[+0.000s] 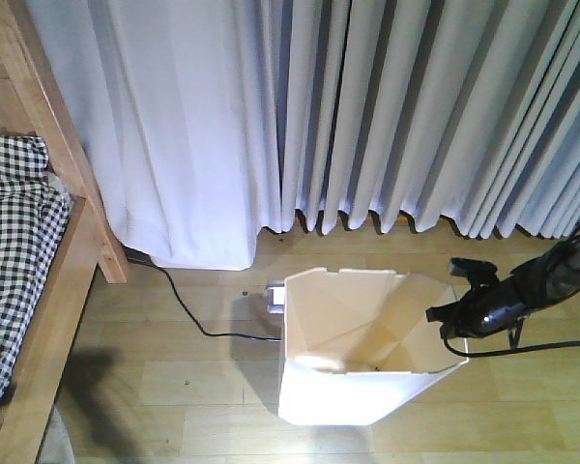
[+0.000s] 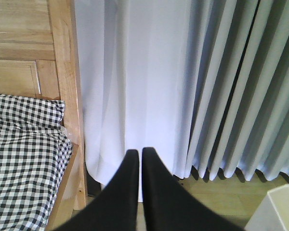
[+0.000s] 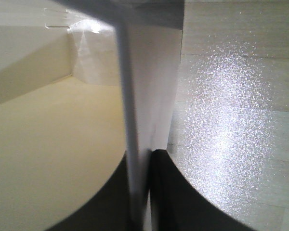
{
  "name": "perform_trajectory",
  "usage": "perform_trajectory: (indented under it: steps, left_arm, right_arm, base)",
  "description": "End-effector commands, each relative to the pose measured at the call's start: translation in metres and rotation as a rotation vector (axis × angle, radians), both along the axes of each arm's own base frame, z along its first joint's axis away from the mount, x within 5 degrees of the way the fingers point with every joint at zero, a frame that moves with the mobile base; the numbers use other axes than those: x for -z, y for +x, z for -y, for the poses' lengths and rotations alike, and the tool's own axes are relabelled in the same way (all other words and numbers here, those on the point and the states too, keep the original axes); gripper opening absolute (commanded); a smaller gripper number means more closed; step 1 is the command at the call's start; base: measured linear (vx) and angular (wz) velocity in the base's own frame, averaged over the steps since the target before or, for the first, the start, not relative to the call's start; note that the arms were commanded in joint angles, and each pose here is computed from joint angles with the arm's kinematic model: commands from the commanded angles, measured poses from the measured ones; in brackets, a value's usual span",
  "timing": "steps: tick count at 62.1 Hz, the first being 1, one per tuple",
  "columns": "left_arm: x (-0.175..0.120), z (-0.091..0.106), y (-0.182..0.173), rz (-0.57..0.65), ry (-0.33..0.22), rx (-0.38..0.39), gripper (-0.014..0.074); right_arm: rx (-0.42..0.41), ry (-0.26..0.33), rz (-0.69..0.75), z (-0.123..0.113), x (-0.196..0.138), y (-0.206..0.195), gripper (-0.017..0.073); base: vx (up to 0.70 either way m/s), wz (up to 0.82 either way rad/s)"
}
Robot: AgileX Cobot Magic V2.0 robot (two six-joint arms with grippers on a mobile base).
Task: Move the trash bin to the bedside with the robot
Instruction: 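Lower the bin onto the floor near the bed with the right gripper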
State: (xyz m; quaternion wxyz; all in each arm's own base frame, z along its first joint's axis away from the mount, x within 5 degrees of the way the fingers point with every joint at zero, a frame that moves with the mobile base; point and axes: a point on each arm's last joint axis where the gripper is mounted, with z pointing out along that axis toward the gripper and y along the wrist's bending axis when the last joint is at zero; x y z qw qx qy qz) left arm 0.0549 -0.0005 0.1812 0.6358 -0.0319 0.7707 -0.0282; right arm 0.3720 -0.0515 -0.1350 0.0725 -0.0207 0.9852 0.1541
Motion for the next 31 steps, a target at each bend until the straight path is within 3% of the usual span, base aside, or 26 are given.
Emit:
perform_trajectory:
  steps: [1,31]
  left_arm:
    - [-0.003,0.000,0.000,0.071,-0.010,-0.004,-0.0006]
    - [-0.003,0.000,0.000,0.071,-0.010,-0.004,-0.0006]
  right_arm:
    - [0.003,0.140,0.054,-0.007,-0.026,0.025,0.0001]
    - [0.009,0.171,0.077,-0.006,0.018,0.050,0.0013]
  base:
    - [0.00,0.00]
    - [0.00,0.00]
